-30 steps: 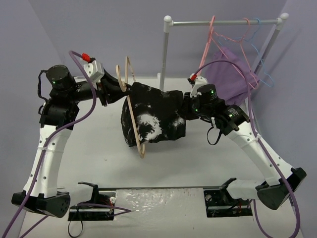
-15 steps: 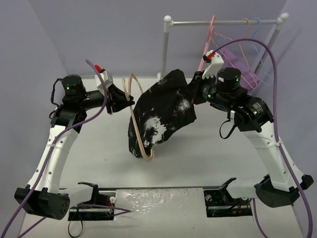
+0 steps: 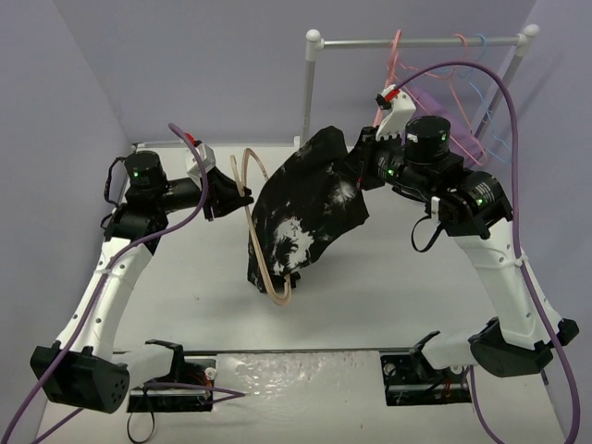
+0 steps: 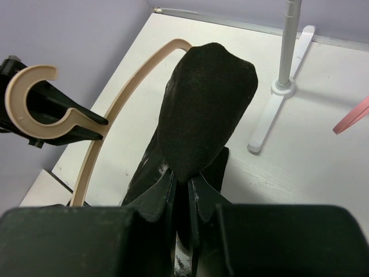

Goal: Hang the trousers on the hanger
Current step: Place the trousers on the hanger, then place the hanger at the clothesline.

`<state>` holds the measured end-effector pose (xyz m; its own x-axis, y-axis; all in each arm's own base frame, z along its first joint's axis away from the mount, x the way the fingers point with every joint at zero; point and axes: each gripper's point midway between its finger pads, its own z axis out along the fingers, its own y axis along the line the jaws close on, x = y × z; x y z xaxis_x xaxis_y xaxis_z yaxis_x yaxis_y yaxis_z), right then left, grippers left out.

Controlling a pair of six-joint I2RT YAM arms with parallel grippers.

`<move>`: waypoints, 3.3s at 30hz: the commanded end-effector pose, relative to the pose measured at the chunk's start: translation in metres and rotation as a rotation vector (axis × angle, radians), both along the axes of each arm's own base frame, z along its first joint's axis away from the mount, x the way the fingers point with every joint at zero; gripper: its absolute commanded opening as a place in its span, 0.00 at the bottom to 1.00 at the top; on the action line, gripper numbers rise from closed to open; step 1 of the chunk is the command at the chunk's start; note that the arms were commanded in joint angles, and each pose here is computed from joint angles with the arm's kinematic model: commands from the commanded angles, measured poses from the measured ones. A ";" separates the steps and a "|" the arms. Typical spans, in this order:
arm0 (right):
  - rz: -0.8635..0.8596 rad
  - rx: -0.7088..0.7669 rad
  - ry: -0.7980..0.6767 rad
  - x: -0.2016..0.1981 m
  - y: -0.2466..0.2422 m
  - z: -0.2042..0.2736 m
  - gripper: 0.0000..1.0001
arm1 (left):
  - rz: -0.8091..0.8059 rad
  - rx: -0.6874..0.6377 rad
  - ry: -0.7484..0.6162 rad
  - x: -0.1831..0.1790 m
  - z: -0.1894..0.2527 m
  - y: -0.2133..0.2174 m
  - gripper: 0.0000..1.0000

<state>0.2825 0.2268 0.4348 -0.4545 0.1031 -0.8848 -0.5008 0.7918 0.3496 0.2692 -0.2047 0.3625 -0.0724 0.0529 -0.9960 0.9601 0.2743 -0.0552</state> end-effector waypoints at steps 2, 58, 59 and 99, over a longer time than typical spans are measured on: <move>-0.037 0.147 -0.216 0.000 -0.010 0.078 0.00 | 0.000 -0.017 -0.098 0.007 0.015 0.001 0.00; 0.130 -0.098 0.188 0.015 0.089 -0.215 0.76 | -0.017 -0.187 -0.346 -0.023 0.185 -0.046 0.00; 0.112 -0.122 0.175 0.016 0.082 -0.211 0.77 | 0.002 -0.167 -0.319 -0.020 0.178 -0.045 0.00; 0.177 -0.144 -0.150 -0.008 0.076 -0.031 0.52 | 0.432 0.061 -0.114 0.062 0.142 -0.060 0.00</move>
